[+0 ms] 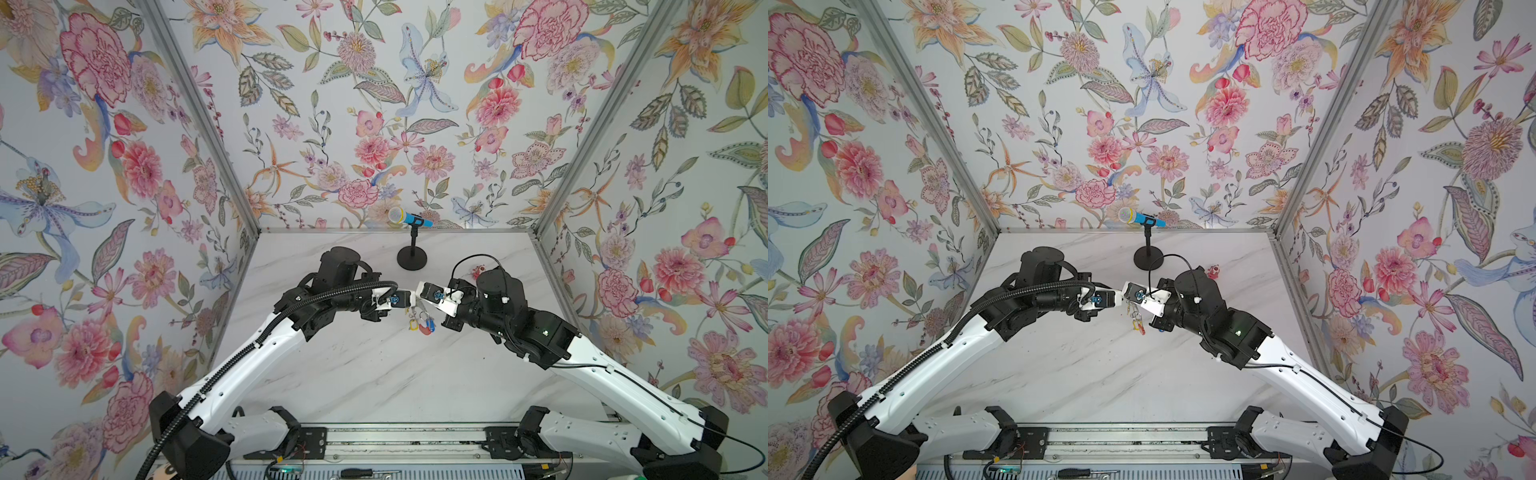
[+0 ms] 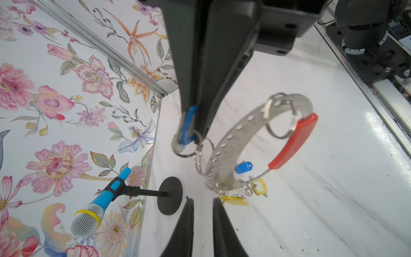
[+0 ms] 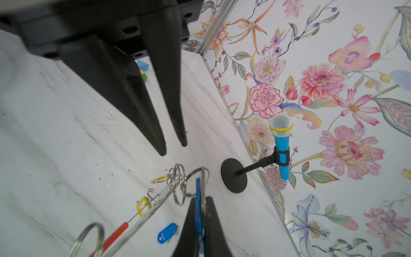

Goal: Remove the keys from the keyring

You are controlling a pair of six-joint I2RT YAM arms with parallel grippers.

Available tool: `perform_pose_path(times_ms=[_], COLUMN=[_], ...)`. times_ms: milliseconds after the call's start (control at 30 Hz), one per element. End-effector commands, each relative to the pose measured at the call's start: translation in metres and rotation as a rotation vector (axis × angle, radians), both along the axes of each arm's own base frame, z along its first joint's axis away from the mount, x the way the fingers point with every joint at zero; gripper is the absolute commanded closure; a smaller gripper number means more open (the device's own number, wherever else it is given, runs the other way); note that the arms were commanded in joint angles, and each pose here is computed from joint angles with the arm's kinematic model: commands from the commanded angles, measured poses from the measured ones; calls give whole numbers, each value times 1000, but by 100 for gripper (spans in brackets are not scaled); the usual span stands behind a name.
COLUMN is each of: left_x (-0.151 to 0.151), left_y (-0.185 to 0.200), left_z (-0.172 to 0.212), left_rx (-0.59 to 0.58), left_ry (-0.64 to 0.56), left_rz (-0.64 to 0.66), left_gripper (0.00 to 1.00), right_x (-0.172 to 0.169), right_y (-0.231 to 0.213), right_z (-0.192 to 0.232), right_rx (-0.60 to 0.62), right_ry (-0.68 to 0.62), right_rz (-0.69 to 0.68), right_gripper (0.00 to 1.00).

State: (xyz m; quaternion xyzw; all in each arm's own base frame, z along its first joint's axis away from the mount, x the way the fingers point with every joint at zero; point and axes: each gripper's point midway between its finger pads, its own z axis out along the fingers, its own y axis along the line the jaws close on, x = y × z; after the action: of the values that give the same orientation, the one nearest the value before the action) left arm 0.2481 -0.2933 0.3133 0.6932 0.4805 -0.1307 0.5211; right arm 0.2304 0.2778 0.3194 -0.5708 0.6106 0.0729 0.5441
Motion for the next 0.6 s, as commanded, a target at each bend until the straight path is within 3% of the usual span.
perform_pose_path(times_ms=[0,133,300,567], left_x=[-6,-8,-12,-22], left_y=[-5,-9,-15,-18], left_z=[19,22,4,-5], left_rx=[-92,-137,-123,-235], left_ry=[31,70,160,268], left_rz=[-28,-39,-66,-77], left_gripper=[68,62,63,64], right_x=[-8,-9,-4,-4], right_y=[5,6,5,5], right_z=[-4,-2,2,8], right_rx=[-22,-9,5,50], right_ry=[8,7,-12,-34], right_rz=[42,50,20,14], right_gripper=[100,100,100,100])
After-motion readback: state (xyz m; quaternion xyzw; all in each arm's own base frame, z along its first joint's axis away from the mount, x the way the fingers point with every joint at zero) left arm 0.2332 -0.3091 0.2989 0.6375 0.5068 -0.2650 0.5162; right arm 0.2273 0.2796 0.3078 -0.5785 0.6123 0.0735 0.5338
